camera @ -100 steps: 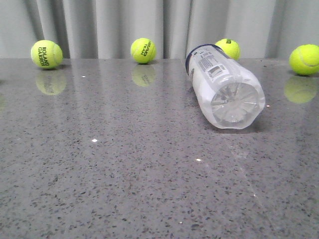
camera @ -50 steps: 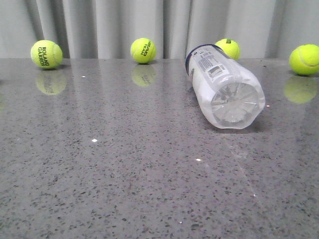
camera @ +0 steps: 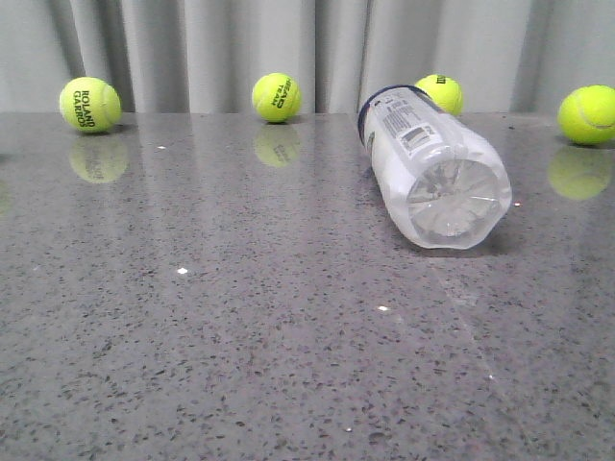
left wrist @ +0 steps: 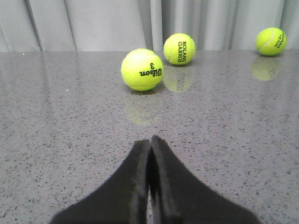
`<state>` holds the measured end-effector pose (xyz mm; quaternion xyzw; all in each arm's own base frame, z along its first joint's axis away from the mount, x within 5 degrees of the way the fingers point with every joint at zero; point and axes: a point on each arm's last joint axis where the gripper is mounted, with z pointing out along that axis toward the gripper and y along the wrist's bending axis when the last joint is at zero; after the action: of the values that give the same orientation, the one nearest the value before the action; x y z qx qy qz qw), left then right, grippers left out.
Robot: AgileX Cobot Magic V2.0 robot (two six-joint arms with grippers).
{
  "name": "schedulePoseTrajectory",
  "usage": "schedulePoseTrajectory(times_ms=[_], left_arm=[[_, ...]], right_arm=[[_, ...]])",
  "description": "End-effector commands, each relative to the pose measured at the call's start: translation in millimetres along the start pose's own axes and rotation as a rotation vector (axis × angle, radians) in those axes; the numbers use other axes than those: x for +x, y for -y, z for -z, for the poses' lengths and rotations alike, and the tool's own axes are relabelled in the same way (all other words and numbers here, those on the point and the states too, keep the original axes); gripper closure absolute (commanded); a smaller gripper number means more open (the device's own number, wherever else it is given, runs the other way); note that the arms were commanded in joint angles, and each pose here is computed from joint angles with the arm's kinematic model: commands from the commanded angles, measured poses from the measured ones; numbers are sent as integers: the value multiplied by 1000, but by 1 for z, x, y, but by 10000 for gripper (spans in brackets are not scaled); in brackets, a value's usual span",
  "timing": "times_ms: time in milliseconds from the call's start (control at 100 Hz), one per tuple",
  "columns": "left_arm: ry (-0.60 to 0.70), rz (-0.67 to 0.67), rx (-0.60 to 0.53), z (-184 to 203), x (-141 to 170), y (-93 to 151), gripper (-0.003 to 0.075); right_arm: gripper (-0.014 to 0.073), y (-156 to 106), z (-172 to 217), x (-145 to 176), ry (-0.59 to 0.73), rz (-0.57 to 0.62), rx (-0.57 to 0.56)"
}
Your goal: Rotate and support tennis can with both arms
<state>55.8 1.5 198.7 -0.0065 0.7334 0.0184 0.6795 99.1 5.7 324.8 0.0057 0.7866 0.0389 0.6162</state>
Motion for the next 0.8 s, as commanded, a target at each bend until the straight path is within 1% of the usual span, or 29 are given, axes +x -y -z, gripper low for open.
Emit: schedulePoseTrajectory(times_ms=[0,100,230,400,590,690,790], left_arm=[[65,11,-4,0,7,0,740],[65,11,-4,0,7,0,740],[65,11,-4,0,7,0,740],[65,11,-4,0,7,0,740],[65,11,-4,0,7,0,740],[65,11,-4,0,7,0,740],[65,11,-4,0,7,0,740]], right_arm=[[-48,-1,3,-21,126,2,-6],[-48,-1,4,-25,109,2,-3],[-48,-2,-1,-37,20,-7,4],[-48,-6,-14,-61,-95,-12,2],[-48,-21,-39,-83,-244,-25,-73],[-48,-35,-58,-91,-338,-11,-127],[-48,-51,-77,-98,-404,-15,-184]])
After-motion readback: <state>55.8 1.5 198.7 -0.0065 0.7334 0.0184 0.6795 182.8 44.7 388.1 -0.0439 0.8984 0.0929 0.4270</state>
